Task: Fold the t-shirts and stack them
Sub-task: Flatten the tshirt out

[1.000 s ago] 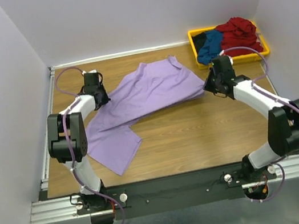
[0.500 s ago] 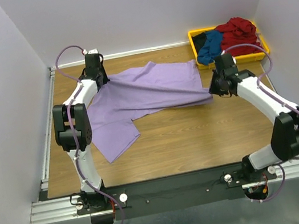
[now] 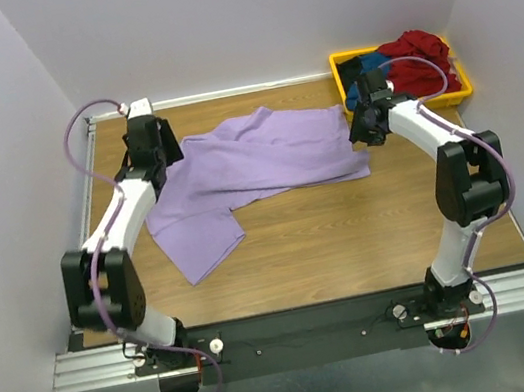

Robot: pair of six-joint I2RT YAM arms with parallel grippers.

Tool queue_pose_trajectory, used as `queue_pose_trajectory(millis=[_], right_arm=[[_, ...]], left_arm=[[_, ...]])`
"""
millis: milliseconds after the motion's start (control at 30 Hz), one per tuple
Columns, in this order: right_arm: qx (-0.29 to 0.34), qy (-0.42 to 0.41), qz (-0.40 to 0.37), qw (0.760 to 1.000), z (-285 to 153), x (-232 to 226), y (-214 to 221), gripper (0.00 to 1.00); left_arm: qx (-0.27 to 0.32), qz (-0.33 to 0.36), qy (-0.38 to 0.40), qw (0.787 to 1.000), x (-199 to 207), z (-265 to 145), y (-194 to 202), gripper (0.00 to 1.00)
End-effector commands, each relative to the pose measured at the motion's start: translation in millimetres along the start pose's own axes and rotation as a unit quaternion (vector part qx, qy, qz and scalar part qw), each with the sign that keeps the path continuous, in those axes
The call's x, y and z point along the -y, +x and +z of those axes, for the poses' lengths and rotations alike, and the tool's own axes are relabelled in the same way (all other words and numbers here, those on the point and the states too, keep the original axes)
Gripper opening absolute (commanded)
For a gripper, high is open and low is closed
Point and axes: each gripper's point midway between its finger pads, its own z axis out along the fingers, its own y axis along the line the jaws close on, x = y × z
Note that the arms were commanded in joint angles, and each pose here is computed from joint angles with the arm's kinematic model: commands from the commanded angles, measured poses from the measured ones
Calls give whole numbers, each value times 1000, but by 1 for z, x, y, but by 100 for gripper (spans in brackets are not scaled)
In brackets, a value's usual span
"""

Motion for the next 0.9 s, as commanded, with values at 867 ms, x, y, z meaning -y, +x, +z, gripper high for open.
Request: queue_pose_trajectory(millis=[867], right_arm=[[-50,-187,-153,969,1,-127,79,51]], left_arm=[[-164,-106,-16,981,-34,-41,183,39]])
